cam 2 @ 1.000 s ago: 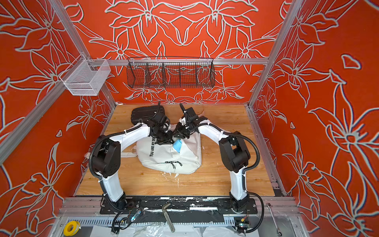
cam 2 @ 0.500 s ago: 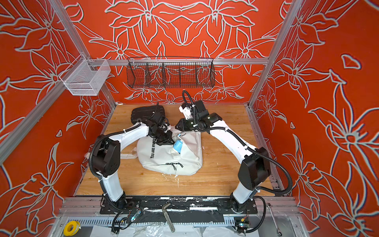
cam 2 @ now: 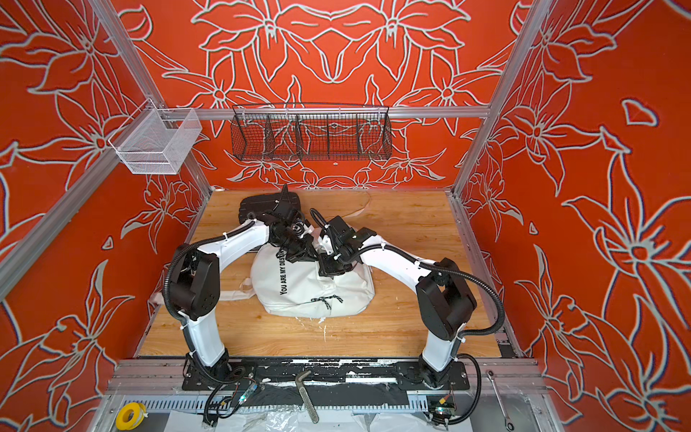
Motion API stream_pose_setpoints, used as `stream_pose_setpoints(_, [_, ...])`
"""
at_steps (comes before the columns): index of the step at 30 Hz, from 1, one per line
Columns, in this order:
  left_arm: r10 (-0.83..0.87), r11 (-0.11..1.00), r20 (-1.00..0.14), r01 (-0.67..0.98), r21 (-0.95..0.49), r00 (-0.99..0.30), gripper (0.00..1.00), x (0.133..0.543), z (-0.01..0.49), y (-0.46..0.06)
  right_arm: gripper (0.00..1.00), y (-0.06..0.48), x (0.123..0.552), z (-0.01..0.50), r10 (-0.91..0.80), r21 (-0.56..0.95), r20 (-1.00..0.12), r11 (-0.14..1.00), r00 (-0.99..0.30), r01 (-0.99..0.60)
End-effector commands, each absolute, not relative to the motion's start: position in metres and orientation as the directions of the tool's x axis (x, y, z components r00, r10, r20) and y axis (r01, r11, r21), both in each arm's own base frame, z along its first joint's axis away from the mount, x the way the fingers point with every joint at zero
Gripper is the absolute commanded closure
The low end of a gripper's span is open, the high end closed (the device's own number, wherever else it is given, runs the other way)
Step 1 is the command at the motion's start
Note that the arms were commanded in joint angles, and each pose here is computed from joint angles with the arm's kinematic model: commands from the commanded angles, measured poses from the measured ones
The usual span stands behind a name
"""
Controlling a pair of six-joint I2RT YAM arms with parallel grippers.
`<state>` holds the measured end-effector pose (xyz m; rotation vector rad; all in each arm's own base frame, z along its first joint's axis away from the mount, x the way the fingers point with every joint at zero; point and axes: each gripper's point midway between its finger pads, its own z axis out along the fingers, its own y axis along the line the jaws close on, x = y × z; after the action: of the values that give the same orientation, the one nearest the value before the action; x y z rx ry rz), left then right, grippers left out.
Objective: Pack books, pencil case, and school supplies into a backpack
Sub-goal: Place the pencil sharpener in the student bag.
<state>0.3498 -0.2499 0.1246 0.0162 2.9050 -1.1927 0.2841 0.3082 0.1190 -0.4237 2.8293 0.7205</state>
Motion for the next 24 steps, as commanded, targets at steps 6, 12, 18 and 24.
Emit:
stream_pose_setpoints(6, [0.127, 0.607, 0.057, 0.032, -0.794, -0.990, 1.00, 0.320, 0.148, -0.261, 0.78, 0.274, 0.311, 0.085, -0.014, 0.339, -0.203, 0.937, -0.979, -0.084])
stream_pose_setpoints(12, [0.109, 0.598, 0.063, 0.015, -0.801, -0.992, 1.00, 0.328, 0.146, -0.264, 0.78, 0.308, 0.325, 0.149, -0.106, 0.424, -0.423, 0.855, -0.900, -0.300])
stream_pose_setpoints(18, [0.105, 0.585, 0.041, 0.028, -0.811, -0.994, 1.00, 0.339, 0.156, -0.271, 0.76, 0.298, 0.334, 0.179, -0.078, 0.392, -0.527, 0.861, -0.847, -0.323])
stream_pose_setpoints(24, [0.112, 0.578, 0.043, 0.030, -0.816, -0.993, 1.00, 0.339, 0.160, -0.275, 0.82, 0.285, 0.333, 0.141, -0.096, 0.312, -0.431, 0.917, -0.897, -0.248])
